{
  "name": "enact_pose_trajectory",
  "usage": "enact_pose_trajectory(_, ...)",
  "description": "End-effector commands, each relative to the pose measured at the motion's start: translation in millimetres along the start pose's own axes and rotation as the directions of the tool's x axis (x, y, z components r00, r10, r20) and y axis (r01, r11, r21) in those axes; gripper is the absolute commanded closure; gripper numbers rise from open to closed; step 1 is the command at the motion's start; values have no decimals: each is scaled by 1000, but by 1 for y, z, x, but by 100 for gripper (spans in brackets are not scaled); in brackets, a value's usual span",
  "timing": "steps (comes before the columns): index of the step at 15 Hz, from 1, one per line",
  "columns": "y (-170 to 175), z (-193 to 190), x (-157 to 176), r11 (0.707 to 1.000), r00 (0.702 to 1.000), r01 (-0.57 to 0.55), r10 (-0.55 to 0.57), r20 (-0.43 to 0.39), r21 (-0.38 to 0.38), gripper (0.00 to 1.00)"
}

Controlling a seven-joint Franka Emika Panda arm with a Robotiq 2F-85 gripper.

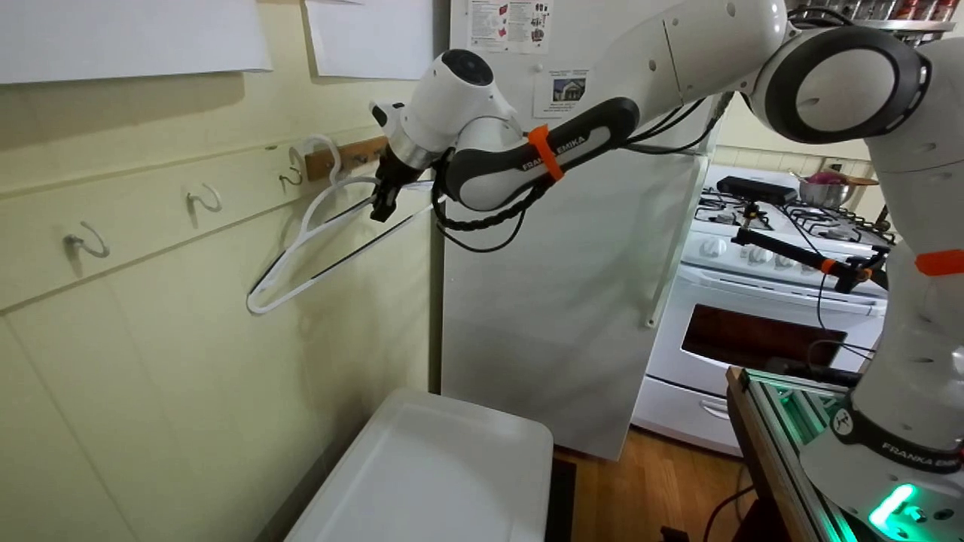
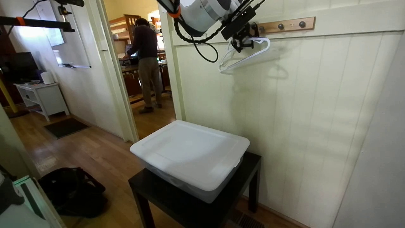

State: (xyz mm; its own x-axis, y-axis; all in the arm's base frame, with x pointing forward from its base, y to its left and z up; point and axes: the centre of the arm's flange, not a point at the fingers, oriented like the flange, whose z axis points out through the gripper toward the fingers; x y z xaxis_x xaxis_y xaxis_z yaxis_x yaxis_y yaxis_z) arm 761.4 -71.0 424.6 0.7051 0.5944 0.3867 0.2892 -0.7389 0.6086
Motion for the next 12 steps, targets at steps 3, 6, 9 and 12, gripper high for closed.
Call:
enact_pose_trajectory(3, 9, 25, 25, 989, 992, 127, -126, -24, 79, 100)
enact_pose_trajectory(6, 7, 31, 30, 981, 984, 176, -174, -31, 83, 100)
enact_pose_trajectory(9, 6, 35, 31, 975, 978, 206, -204, -30, 88, 100)
enact_pose_trajectory(12, 6, 41, 27, 971, 977, 214, -213, -25, 103, 100)
